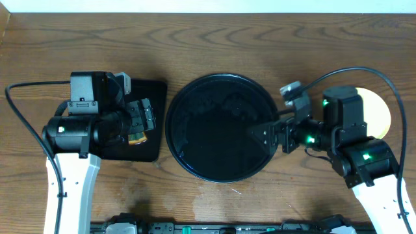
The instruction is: Clean dirty plates on tray and stack at the side
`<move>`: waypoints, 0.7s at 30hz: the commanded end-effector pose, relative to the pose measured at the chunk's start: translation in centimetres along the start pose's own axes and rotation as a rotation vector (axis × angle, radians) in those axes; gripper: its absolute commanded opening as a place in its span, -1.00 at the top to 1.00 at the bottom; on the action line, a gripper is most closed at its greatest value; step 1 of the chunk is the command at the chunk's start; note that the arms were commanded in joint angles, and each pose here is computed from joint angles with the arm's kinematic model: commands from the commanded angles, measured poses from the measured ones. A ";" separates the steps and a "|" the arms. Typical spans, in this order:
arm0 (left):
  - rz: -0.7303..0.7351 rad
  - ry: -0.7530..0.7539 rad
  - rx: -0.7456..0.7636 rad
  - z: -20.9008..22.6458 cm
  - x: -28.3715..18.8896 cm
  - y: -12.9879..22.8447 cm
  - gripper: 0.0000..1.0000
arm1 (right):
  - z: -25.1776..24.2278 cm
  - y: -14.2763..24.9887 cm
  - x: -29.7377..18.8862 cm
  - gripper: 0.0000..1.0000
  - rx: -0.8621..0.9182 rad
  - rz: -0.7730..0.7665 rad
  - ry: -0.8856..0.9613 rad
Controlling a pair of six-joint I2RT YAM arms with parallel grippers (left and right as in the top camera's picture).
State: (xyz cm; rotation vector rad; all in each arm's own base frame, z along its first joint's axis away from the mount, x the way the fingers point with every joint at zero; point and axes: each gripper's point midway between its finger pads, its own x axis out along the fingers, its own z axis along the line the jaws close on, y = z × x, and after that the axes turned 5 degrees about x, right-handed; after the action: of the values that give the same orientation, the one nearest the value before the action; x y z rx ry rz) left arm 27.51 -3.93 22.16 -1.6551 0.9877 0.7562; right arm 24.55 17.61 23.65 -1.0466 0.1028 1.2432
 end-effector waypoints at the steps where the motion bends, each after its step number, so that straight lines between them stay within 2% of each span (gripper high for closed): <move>1: -0.010 -0.014 0.009 0.2 -0.3 -0.3 -0.72 | -0.2 -0.2 -0.6 -0.99 -0.138 -0.019 0.029; 7: -0.010 -0.014 0.009 0.2 -0.3 -0.3 -0.72 | 1.8 -1.1 -4.1 -0.99 -0.351 -0.145 0.017; 10: -0.010 -0.014 0.009 0.2 -0.3 -0.3 -0.72 | 2.4 -1.1 -6.2 -0.98 -0.479 -0.214 0.087; 16: -0.010 -0.014 0.009 0.2 -0.3 -0.3 -0.73 | -1.9 -0.2 -9.3 -0.98 -0.488 -0.323 0.407; 21: -0.010 -0.014 0.009 0.2 -0.3 -0.3 -0.73 | -4.3 2.5 -10.0 -0.98 -0.481 -0.419 0.489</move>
State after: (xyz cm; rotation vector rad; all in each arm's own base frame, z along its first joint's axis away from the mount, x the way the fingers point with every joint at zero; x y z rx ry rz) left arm 27.51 -3.92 22.15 -1.6550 0.9874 0.7564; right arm 20.65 9.51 27.29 -1.6311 -0.1264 0.7131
